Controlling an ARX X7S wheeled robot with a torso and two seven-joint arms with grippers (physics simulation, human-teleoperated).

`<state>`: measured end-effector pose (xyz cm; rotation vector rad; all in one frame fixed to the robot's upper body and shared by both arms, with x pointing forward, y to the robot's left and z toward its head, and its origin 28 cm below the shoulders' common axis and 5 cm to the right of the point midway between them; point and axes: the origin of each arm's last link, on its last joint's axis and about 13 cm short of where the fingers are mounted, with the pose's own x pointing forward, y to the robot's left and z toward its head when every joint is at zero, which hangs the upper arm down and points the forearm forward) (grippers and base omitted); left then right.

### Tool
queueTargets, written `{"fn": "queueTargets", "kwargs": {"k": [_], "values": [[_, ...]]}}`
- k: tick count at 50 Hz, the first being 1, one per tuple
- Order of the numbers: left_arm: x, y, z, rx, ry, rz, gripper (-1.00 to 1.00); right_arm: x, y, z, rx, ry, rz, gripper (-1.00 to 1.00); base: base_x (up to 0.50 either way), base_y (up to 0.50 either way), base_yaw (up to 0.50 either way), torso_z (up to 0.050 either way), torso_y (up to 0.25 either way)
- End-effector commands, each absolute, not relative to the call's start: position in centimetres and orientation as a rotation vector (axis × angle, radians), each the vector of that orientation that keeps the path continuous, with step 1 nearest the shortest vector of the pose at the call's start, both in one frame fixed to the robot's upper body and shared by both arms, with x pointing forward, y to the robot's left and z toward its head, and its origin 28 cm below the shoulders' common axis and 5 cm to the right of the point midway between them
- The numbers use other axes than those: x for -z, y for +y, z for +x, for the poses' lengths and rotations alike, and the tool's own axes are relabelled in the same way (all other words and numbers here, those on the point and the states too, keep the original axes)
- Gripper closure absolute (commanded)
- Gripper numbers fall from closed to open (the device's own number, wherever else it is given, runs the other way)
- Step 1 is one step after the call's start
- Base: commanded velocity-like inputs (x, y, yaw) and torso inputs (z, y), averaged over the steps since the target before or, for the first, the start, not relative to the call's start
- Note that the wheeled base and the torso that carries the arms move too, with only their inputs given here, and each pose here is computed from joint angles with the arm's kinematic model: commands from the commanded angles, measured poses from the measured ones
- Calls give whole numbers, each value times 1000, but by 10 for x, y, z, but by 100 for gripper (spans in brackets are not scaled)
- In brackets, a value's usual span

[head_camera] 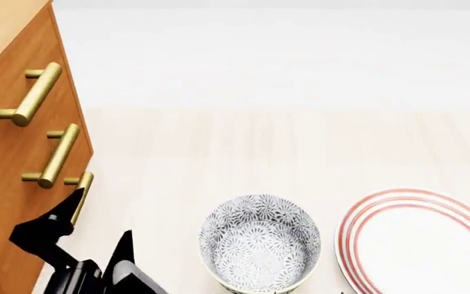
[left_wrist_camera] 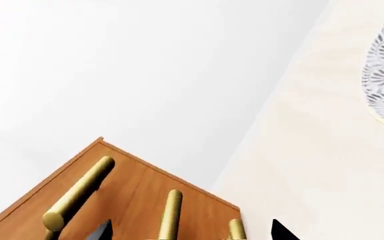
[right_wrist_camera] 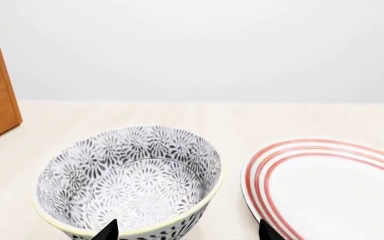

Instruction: Open the top drawer of the cabinet.

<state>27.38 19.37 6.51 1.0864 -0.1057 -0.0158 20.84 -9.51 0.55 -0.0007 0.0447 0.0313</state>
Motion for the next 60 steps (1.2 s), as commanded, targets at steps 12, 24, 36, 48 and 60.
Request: {"fn": "queueTargets", "kwargs": {"k": [12, 24, 36, 48, 60], "values": [[-112, 192, 296, -62, -190, 1384, -100, -5, -95, 210, -29, 42, 7, -100, 0, 0, 0, 0, 0], [-134, 206, 298, -133, -184, 1368, -100, -5, -95, 211, -22, 47, 9, -100, 0, 0, 0, 0, 0], [-151, 212, 304, -163, -181, 1378, -100, -4, -96, 212, -19, 49, 11, -100, 0, 0, 0, 0, 0], [-170, 214, 312, -189, -185, 1379, -100, -4, -95, 212, -21, 52, 9, -100, 0, 0, 0, 0, 0], [-177, 217, 322, -208, -160, 1318, -100, -4, -95, 212, -24, 53, 9, -100, 0, 0, 0, 0, 0]]}}
